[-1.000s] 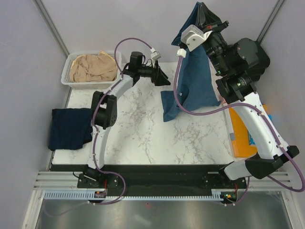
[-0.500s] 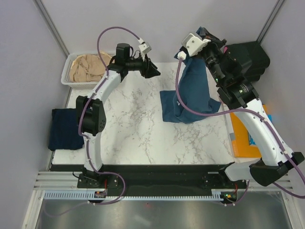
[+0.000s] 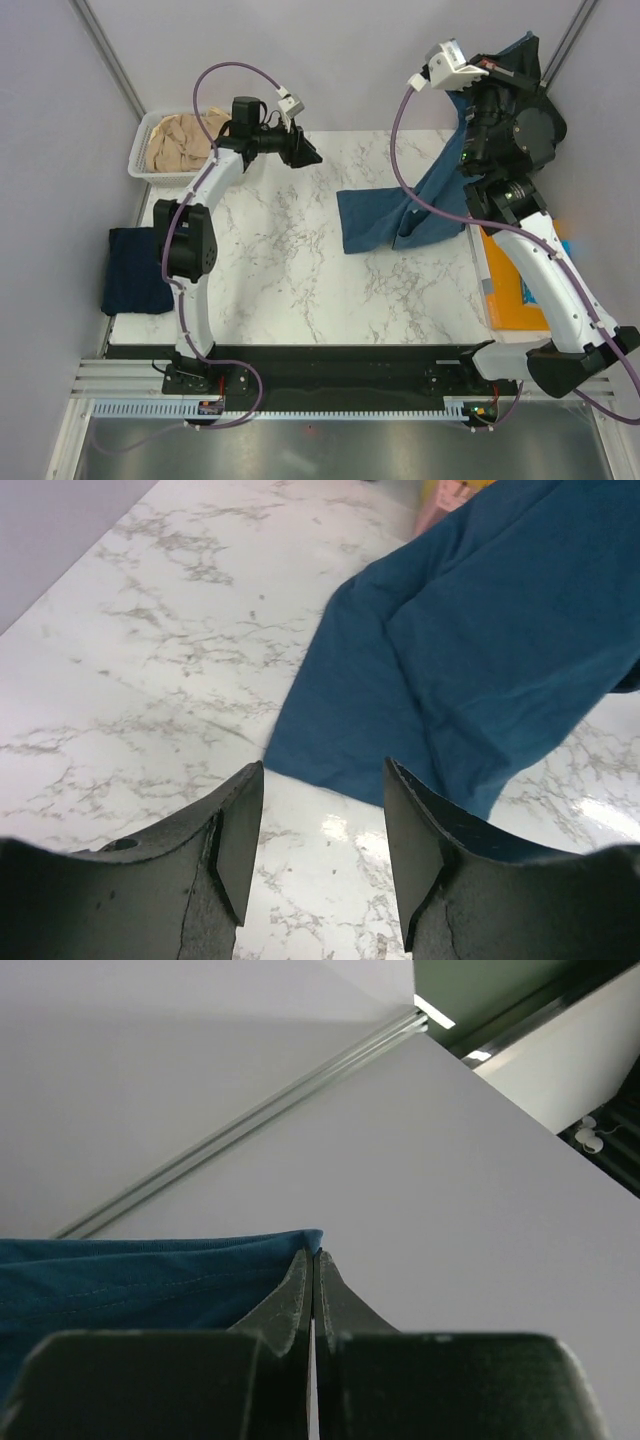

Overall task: Fold and stack the t-shirts
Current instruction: Flatten out the tshirt

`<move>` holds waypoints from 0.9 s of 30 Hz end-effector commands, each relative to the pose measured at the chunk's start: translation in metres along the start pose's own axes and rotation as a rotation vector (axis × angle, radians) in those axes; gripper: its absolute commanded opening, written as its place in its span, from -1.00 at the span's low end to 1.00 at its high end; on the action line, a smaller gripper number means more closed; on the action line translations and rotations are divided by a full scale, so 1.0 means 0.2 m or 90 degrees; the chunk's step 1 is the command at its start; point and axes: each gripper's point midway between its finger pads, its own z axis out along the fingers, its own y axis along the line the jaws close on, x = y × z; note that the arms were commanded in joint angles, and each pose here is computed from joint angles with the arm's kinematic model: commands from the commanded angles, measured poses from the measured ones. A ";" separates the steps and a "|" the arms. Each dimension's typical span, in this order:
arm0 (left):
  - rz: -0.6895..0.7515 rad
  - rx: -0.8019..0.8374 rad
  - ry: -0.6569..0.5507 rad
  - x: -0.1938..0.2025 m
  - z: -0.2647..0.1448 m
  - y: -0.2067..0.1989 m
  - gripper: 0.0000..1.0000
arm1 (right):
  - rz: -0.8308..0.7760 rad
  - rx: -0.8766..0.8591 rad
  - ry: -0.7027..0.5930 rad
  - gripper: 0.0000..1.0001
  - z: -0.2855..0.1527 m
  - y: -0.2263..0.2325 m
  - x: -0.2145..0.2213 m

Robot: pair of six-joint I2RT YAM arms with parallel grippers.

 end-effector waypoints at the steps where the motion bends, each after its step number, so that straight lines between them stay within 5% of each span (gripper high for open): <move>1: -0.001 0.098 -0.032 -0.10 0.04 -0.11 0.18 | -0.058 -0.072 0.010 -1.00 -0.07 0.12 0.06; 10: -0.080 0.099 0.041 0.13 0.32 -0.17 0.01 | -0.045 -0.305 -0.039 -1.00 -0.31 0.66 0.10; 15: -0.117 0.111 0.099 0.29 0.41 -0.26 -0.46 | -0.044 -0.369 -0.023 -1.00 -0.42 0.83 0.17; 17: -0.125 0.114 0.121 0.34 0.43 -0.29 -0.45 | -0.038 -0.375 -0.027 -1.00 -0.43 0.84 0.17; 20: -0.146 0.104 0.152 0.42 0.45 -0.30 -0.17 | -0.037 -0.384 -0.033 -1.00 -0.44 0.86 0.17; 27: -0.203 -0.035 0.270 0.59 0.46 -0.17 -0.17 | -0.029 -0.392 -0.054 -1.00 -0.44 0.88 0.13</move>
